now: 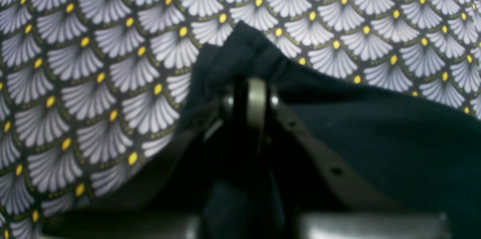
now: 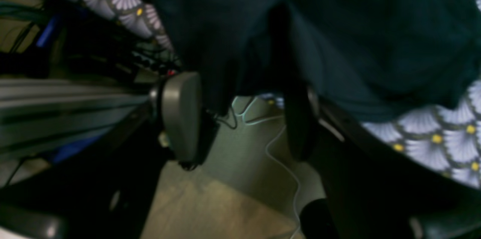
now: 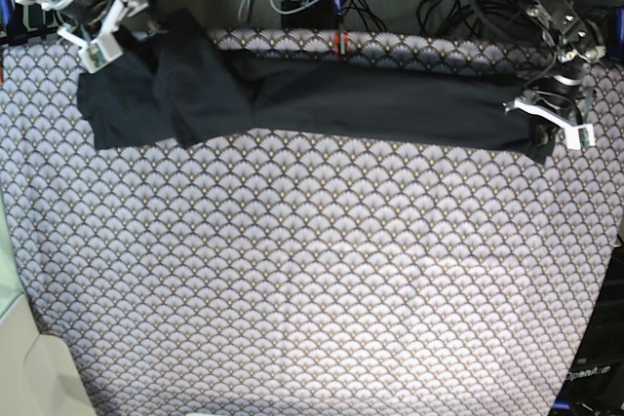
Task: Fold the T-shirt properly
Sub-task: 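Lift the right gripper's strip end and lay it flat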
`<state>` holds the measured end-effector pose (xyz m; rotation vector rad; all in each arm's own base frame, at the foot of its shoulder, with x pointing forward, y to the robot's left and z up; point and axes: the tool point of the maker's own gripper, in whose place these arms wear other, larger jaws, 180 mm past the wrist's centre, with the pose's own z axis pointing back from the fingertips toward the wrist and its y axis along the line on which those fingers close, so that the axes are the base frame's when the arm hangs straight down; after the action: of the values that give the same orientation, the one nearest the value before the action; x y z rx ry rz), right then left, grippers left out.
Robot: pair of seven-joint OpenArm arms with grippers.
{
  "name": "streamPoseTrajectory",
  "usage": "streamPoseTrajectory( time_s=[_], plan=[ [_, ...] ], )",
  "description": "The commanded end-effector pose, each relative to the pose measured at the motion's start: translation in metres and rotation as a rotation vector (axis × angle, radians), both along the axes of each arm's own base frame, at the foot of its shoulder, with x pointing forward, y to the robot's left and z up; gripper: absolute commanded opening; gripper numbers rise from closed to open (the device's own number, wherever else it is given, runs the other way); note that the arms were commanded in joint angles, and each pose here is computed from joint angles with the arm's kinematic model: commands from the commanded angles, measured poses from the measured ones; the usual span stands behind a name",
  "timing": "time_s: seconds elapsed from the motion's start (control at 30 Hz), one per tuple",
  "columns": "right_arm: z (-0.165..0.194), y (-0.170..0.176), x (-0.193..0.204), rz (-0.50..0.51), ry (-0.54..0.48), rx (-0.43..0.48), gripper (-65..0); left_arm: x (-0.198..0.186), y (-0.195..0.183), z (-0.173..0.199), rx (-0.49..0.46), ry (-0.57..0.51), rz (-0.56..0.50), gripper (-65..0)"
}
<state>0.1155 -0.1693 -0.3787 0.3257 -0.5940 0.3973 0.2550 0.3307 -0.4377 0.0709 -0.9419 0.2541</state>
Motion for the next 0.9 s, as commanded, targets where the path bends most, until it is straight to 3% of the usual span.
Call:
streamPoseTrajectory(
  time_s=[0.0, 0.23, 0.87],
  plan=[
    [0.005, 0.006, 0.001, 0.013, -0.019, 0.023, -28.5, -0.020, 0.015, -0.016, 0.049, 0.138, 0.035, -60.3],
    [0.002, 0.025, -0.003, 0.034, -0.008, 0.065, -28.5, -0.022, 0.015, -0.017, 0.049, 0.141, 0.037, -60.3],
    [-0.012, 0.018, 0.000, 0.006, 0.018, 0.067, -28.9, -0.024, 0.016, -0.017, 0.047, 0.142, 0.043, -60.3]
  ],
)
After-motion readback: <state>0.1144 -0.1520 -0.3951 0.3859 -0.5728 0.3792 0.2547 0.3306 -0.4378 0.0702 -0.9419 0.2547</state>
